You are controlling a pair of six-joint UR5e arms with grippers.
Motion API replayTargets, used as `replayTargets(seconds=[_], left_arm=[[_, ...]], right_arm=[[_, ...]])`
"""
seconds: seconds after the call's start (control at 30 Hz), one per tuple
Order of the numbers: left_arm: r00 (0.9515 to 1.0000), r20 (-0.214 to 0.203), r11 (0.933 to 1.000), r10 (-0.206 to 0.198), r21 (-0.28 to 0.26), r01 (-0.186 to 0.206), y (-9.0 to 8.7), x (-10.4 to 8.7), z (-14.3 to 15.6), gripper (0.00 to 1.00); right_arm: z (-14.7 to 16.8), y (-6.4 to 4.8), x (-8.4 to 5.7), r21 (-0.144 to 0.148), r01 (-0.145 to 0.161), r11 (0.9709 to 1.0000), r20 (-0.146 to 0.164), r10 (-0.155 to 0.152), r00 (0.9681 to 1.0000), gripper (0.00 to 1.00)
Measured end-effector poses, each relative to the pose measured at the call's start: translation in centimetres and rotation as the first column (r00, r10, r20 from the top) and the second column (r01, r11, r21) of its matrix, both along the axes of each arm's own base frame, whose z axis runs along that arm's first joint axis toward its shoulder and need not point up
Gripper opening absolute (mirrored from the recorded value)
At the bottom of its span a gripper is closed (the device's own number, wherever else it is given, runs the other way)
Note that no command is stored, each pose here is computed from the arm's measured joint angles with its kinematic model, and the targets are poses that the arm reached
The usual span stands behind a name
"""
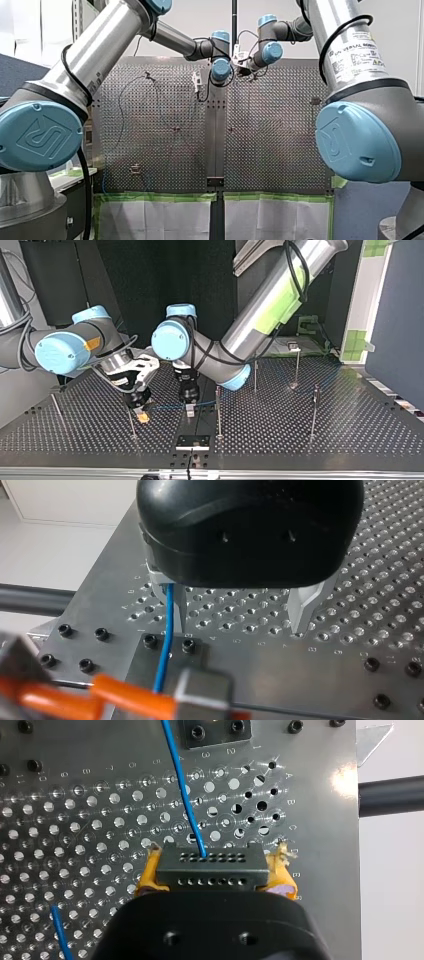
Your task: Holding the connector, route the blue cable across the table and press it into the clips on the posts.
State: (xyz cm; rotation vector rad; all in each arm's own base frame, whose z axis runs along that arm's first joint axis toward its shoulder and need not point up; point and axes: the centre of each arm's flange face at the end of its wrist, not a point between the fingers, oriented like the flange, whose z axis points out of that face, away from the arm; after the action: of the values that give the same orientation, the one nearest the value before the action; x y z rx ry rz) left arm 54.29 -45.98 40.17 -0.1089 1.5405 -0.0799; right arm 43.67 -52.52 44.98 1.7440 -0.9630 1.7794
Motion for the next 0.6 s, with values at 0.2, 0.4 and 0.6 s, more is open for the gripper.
replayTargets(seconds=[0.2, 0.4, 0.6], left_arm=[[0.9997, 0.001, 0.9997, 0.023, -0.001, -0.023, -0.01, -0.23, 0.26, 0.77], [0.9997, 0.009, 0.9997, 0.024, -0.008, -0.024, -0.36, -0.46, 0.35, 0.18], [0.9992, 0.017, 0.9989, 0.036, -0.03, -0.036, -0.33, -0.45, 0.47, 0.0]], right_arm=[[0.01, -0.01, -0.01, -0.001, 0.0, 1.0, 0.0, 0.0, 1.0, 0.0], [0.0, -0.02, -0.01, -0.001, 0.001, 1.0, 0.0, -0.001, 1.0, 0.0], [-0.04, -0.04, -0.02, 0.0, 0.002, 1.0, -0.001, -0.002, 1.0, 0.0]])
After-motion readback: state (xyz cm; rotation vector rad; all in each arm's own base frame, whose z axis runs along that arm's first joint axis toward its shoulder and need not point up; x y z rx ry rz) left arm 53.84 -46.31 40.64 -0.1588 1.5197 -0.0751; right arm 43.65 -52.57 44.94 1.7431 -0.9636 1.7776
